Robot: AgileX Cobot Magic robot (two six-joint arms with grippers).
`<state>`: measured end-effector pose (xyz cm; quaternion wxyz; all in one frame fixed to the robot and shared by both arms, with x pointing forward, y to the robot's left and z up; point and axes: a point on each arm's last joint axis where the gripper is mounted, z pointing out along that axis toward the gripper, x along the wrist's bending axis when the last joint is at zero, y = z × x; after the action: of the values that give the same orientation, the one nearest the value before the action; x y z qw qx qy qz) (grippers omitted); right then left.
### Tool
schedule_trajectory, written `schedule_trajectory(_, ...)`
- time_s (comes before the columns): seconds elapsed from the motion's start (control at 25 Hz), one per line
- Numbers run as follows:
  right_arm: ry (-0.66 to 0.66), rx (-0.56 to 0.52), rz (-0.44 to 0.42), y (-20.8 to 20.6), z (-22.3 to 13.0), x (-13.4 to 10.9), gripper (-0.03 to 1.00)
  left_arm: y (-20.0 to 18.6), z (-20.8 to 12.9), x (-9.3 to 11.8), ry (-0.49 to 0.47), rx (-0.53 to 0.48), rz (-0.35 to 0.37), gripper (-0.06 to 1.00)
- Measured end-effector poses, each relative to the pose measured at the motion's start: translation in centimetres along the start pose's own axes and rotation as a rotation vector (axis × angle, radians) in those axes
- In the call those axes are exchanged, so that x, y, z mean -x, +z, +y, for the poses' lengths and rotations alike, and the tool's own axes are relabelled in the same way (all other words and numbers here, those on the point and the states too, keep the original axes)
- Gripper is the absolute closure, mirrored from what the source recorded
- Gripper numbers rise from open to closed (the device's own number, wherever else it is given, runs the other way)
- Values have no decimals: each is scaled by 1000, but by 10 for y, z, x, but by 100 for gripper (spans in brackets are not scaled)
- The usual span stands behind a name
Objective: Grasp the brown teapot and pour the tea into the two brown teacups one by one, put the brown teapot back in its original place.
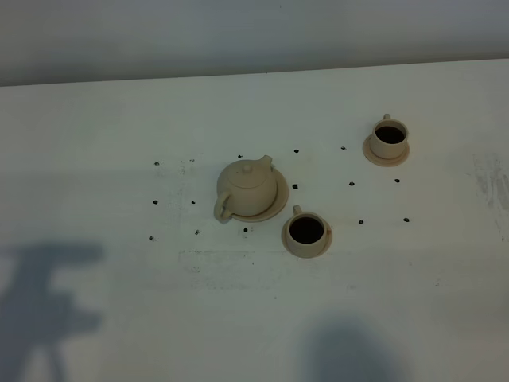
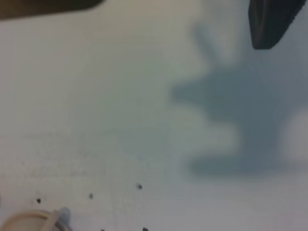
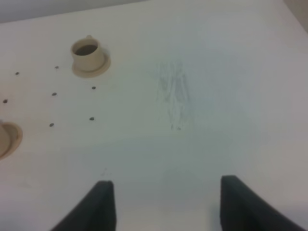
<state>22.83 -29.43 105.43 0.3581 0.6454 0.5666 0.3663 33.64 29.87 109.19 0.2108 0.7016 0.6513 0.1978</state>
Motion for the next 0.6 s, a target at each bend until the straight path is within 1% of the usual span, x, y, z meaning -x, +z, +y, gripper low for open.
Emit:
schedule_trajectory(0.12, 0, 0, 0, 0, 0, 0, 50, -7, -23, 2, -26, 32, 1, 54)
schedule_trajectory(0.24, 0, 0, 0, 0, 0, 0, 50, -7, -45, 4, -66, 71, 2, 54)
schedule_trajectory(0.36, 0, 0, 0, 0, 0, 0, 50, -1, -65, 5, -79, 98, 3, 54)
schedule_trajectory(0.48, 0, 0, 0, 0, 0, 0, 50, 3, -79, 6, -96, 130, 2, 54)
schedule_trajectory(0.6, 0, 0, 0, 0, 0, 0, 50, 1, -84, 5, -122, 166, 12, 54)
